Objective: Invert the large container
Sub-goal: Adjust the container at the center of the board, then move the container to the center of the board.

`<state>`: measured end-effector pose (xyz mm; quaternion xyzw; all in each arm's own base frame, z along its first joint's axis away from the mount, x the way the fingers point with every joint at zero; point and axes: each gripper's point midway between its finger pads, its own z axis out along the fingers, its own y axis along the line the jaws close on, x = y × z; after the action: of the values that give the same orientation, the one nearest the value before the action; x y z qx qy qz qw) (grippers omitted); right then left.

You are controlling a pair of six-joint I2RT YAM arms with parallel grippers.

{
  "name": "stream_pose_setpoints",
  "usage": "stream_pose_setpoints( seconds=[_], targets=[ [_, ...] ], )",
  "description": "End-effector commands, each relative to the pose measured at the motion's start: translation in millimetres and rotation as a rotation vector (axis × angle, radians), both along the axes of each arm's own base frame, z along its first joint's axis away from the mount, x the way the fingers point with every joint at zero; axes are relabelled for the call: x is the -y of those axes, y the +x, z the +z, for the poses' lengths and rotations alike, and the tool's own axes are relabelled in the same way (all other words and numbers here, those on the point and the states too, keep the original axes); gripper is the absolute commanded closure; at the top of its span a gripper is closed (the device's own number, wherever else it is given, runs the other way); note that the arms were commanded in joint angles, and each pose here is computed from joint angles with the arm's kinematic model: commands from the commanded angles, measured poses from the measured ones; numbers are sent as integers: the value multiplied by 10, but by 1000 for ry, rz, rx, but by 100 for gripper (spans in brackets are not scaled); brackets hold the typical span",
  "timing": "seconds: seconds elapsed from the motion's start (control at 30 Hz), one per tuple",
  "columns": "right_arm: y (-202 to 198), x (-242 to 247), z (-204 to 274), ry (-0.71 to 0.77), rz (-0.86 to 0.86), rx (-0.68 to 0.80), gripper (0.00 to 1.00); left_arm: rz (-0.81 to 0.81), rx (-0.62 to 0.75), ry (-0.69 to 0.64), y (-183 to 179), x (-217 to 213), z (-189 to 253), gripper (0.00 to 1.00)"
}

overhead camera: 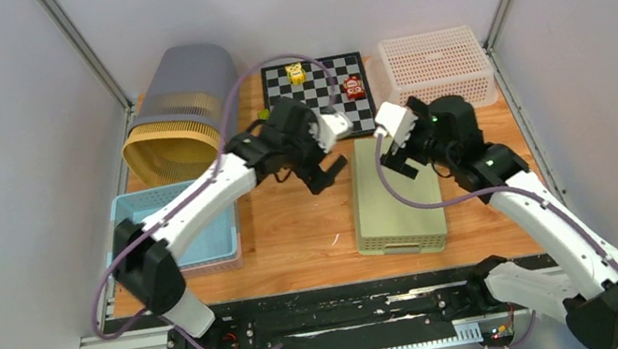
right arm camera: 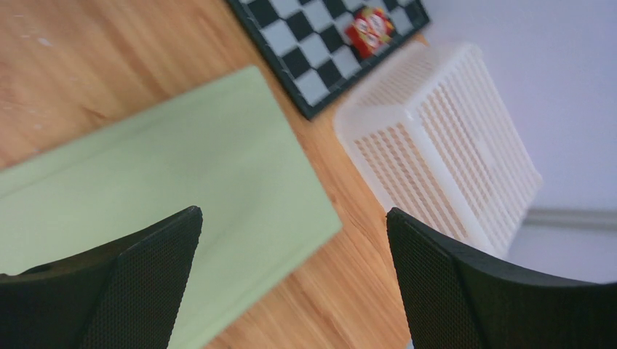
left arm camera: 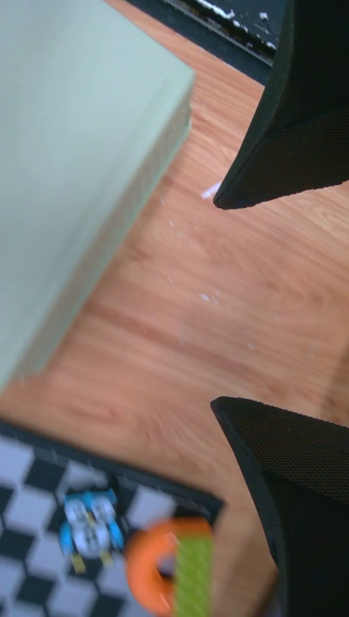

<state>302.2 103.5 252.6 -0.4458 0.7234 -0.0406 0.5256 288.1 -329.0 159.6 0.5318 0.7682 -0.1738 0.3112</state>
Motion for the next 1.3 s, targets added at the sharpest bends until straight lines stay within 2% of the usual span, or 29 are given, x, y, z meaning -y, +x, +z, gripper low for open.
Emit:
stream_pose_setpoints(
  seconds=[0.0, 0.23, 0.37, 0.47, 0.6, 0.83, 1.27],
  targets=[
    [-74, -514, -251, -29, 132, -86, 1, 69, 96, -81, 106, -542, 512, 0],
    [-86, -1230, -556, -82, 313, -110, 1, 183, 172, -131, 69, -1303, 707, 0],
    [-102, -1494, -770, -105, 355, -148, 1, 160, 202, -112, -72, -1488, 698, 0],
    [-44, -1542, -926, -128, 313, -178, 1, 146, 222, -115, -168, -1536, 678, 0],
    [93, -1381, -1152, -210, 195, -201, 1, 120, 243, -127, -268, -1559, 625, 0],
    [50, -977, -1492, -330, 125, -272, 1, 72, 228, -128, -372, -1547, 553, 0],
    [-39, -259, -1585, -289, -10, -339, 1, 81, 227, -139, -390, -1551, 506, 0]
  ],
)
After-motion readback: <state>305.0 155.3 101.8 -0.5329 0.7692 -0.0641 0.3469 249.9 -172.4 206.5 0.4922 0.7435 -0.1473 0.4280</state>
